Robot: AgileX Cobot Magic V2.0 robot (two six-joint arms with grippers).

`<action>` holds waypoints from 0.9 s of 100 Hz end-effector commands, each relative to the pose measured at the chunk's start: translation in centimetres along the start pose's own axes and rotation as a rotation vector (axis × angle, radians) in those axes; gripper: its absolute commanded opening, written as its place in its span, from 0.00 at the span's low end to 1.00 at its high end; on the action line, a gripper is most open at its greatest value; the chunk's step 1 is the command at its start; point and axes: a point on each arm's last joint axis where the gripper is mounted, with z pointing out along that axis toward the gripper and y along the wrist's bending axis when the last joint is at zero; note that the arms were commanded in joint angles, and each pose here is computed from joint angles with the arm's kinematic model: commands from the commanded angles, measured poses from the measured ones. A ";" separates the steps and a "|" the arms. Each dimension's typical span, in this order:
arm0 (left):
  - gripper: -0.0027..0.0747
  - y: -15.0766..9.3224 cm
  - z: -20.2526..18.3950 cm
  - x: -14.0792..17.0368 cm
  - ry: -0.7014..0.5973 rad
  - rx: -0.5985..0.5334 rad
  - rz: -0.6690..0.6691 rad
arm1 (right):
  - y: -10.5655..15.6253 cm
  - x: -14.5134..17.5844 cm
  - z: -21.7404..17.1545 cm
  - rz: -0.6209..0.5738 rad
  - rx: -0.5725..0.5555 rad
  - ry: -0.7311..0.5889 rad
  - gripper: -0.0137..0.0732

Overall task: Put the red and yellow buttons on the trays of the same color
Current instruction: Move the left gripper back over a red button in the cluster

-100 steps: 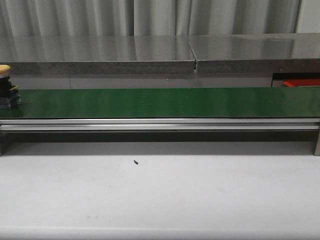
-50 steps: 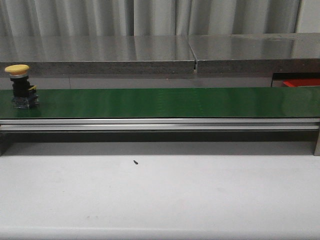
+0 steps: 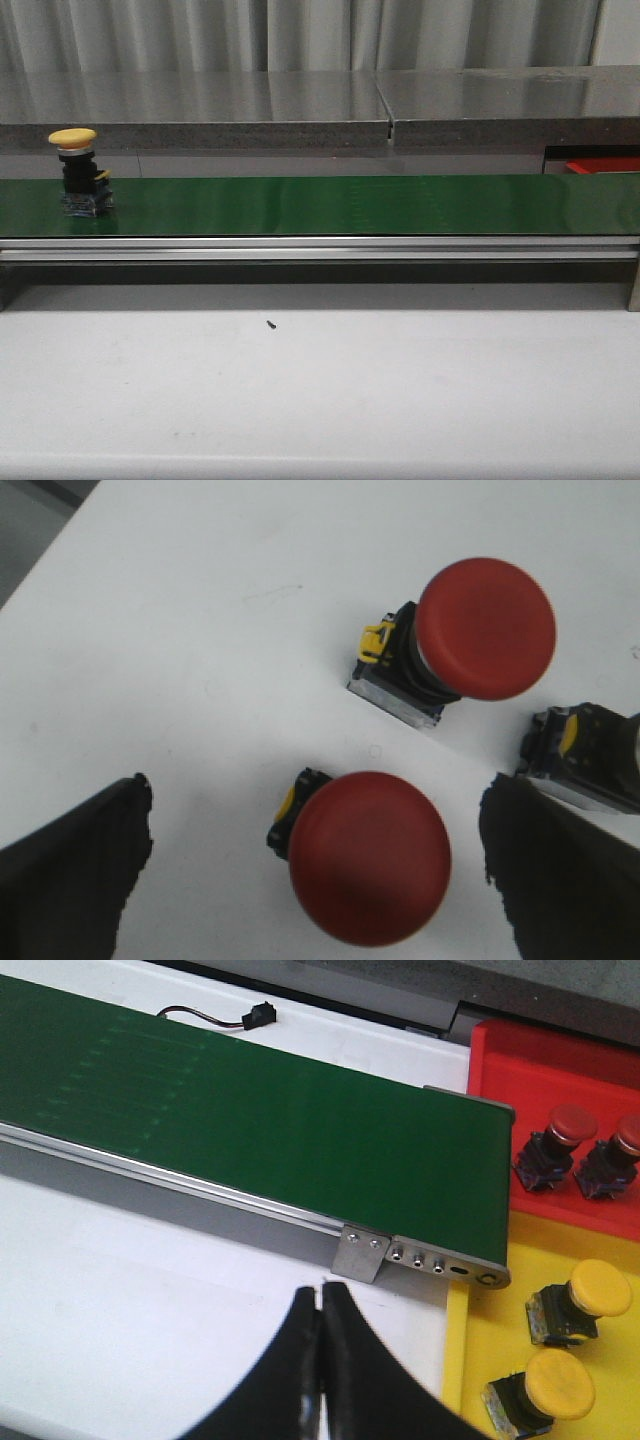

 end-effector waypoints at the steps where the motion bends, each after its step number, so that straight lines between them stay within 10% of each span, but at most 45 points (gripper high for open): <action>1: 0.85 -0.8 -2.8 -2.1 -0.106 0.015 -0.001 | -0.3 -1.2 -0.5 -0.002 0.031 -0.079 0.04; 16: 0.67 -0.8 -2.8 -2.2 -0.113 0.016 -0.002 | -0.3 -1.2 -0.5 -0.002 0.031 -0.079 0.04; 41: 0.02 -1.1 -3.0 -2.3 -0.095 0.044 -0.022 | -0.3 -1.2 -0.5 -0.002 0.031 -0.079 0.04; 90: 0.01 -10.6 -13.7 -3.5 -0.191 0.211 0.158 | -0.3 -1.2 -0.5 -0.002 0.031 -0.079 0.04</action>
